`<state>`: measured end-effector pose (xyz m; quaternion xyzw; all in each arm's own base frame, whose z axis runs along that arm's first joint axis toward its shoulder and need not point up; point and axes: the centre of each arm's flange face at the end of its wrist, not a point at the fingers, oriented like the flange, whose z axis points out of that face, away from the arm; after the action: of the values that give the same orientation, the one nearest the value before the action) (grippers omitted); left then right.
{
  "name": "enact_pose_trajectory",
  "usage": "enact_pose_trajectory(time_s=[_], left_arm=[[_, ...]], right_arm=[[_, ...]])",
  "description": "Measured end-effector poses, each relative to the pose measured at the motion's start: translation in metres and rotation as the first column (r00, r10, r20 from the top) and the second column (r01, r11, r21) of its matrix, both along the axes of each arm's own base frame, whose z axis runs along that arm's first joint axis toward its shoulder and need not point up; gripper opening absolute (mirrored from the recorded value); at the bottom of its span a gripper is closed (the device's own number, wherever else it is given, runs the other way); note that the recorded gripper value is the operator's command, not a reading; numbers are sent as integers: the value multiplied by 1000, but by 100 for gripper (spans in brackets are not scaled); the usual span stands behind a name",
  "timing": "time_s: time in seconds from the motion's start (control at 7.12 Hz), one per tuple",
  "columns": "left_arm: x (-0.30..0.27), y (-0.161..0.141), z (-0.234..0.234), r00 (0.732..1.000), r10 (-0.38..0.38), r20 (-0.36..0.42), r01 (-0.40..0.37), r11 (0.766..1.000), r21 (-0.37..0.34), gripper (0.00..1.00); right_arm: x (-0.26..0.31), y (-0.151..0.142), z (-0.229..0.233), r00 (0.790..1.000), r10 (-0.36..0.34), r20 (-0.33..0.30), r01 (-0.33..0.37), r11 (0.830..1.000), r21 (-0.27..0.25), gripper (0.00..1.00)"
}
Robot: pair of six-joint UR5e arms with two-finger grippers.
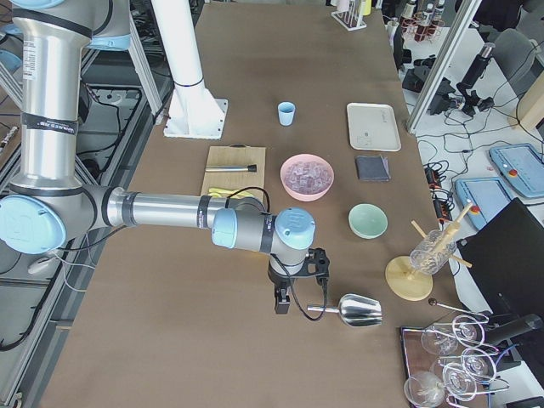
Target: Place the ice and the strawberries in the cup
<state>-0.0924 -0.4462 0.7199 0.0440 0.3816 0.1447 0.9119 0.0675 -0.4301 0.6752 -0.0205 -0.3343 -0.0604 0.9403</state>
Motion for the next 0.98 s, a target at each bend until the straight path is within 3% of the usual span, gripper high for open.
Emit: enact_pose_trajectory(time_s=[0.42,0.98], left_arm=[[0,1,8,1000,0,0,0,1000,-15,99],[-4,0,10,999,6,54,-5,1000,-17,99]], right_arm=[[-2,1,5,1000,4,28,-4,1000,-14,100],[-2,2,8,999,6,34,-5,1000,-22,100]])
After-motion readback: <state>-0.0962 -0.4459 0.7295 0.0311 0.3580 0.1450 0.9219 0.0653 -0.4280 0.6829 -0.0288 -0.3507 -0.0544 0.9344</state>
